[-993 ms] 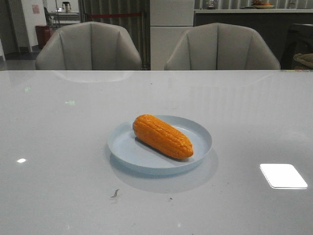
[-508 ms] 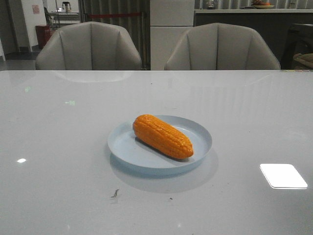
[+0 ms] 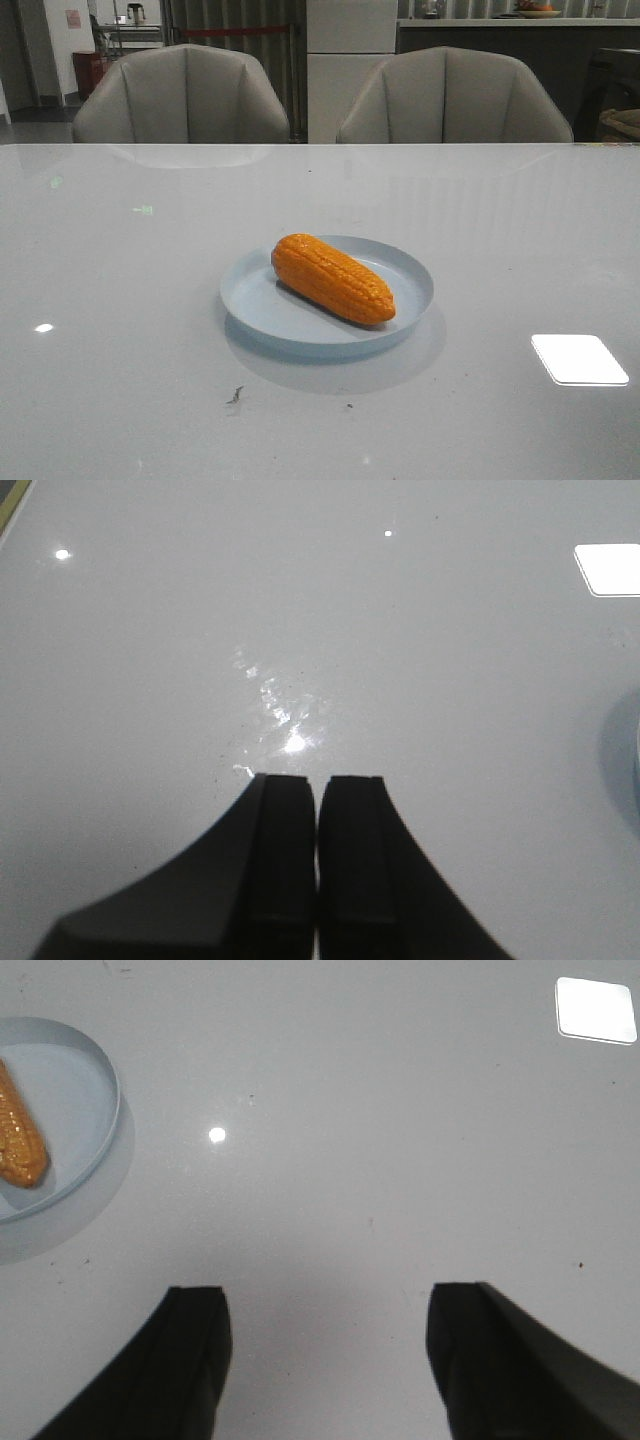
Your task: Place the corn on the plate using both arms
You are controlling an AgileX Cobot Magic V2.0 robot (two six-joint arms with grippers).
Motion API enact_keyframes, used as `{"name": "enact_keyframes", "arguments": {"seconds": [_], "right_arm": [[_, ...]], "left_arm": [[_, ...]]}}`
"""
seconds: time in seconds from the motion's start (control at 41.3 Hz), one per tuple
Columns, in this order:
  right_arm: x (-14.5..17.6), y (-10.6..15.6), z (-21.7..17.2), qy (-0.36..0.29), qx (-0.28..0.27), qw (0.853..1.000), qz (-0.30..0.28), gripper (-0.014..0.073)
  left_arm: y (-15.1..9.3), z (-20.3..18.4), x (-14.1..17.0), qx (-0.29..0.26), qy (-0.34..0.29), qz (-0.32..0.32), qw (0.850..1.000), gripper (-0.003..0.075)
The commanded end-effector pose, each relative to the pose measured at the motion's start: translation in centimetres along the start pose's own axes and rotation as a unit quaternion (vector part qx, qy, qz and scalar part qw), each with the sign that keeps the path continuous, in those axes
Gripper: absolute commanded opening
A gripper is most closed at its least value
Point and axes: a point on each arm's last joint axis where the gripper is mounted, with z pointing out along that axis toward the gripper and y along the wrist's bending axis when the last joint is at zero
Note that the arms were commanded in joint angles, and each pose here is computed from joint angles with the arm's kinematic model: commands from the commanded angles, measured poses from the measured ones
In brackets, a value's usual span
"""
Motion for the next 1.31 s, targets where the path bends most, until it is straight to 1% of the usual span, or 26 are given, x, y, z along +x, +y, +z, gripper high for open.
{"name": "enact_keyframes", "arguments": {"seconds": [0.0, 0.654, 0.799, 0.896, 0.993, 1.138, 1.235, 1.283], "right_arm": [[-1.3, -0.1, -0.6, -0.049, 0.007, 0.999, -0.001, 0.0528], [-1.3, -0.1, -0.6, -0.049, 0.007, 0.999, -0.001, 0.0528], [-1.3, -0.1, -0.6, -0.049, 0.007, 0.999, -0.001, 0.0528], [-1.3, -0.1, -0.6, -0.049, 0.007, 0.999, -0.001, 0.0528], [-1.3, -0.1, -0.6, -0.049, 0.007, 0.999, -0.001, 0.0528], [-1.3, -0.1, -0.6, -0.049, 0.007, 0.999, -0.001, 0.0528], [-1.3, -0.1, -0.6, -0.049, 0.007, 0.999, -0.001, 0.0528], [-1.3, -0.1, -0.6, -0.049, 0.007, 0.999, -0.001, 0.0528]], "left_arm": [[0.2, -0.7, -1.5, -0.007, -0.054, -0.007, 0.998, 0.0094], [0.1, -0.6, -1.3, -0.006, -0.052, -0.007, 0.999, 0.0094], [-0.1, -2.2, -0.5, -0.008, -0.075, -0.005, 0.997, 0.0094], [-0.2, -3.4, 1.1, -0.015, -0.112, -0.005, 0.994, 0.0094], [-0.3, -4.3, 3.6, -0.026, -0.156, -0.006, 0.987, 0.0094], [-0.5, -5.9, 7.4, -0.041, -0.235, -0.006, 0.971, 0.0094], [-0.7, -6.5, 9.7, -0.046, -0.271, -0.004, 0.961, 0.0094], [-0.8, -6.9, 10.8, -0.049, -0.295, -0.001, 0.954, 0.0094]]}}
